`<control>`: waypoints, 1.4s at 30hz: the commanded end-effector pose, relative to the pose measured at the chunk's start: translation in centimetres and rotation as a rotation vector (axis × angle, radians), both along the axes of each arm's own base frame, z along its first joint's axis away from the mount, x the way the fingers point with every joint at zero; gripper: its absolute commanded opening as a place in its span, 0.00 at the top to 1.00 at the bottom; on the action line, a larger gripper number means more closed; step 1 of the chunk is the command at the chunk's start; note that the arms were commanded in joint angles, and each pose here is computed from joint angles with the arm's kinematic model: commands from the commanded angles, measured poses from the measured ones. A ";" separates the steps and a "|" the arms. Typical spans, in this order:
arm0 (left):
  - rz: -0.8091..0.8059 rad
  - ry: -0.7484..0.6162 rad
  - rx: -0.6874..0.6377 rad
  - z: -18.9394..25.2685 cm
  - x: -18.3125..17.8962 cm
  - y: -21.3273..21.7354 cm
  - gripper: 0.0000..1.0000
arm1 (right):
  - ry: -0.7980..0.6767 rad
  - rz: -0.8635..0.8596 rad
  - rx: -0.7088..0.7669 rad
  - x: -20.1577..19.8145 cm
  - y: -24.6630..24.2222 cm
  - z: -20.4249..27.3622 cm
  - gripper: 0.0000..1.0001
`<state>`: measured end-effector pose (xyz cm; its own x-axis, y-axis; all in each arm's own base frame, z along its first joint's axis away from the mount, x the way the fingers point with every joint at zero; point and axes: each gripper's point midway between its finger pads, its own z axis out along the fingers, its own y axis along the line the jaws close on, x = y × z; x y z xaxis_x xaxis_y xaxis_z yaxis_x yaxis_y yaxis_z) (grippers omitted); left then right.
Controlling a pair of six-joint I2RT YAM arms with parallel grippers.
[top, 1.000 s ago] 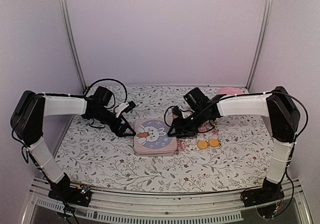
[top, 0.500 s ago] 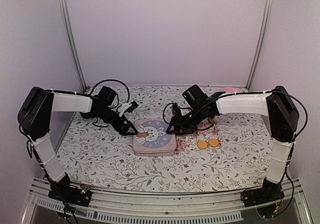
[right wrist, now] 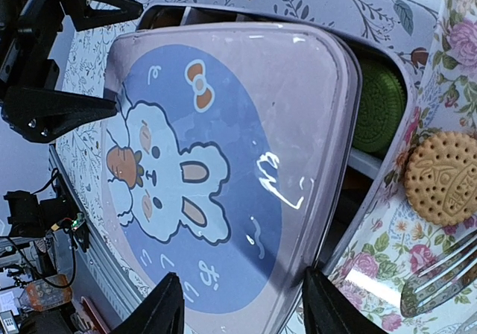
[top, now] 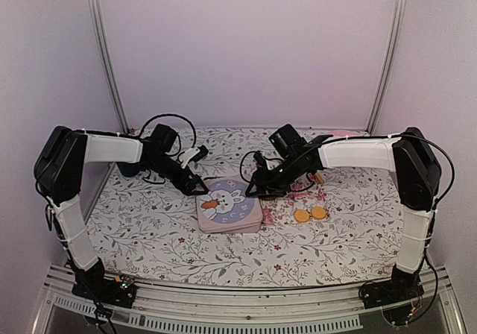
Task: Pack the cookies
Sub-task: Adjust the box lid for the packing box, then adjust the box lid on the packing box.
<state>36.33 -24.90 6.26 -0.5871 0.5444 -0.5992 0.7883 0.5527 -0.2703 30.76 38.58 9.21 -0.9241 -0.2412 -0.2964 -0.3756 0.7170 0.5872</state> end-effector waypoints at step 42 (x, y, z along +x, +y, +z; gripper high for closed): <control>-0.014 0.066 0.119 -2.5 -3.1 3.9 0.06 | -0.024 -0.015 -0.115 1.0 -1.3 -1.9 0.45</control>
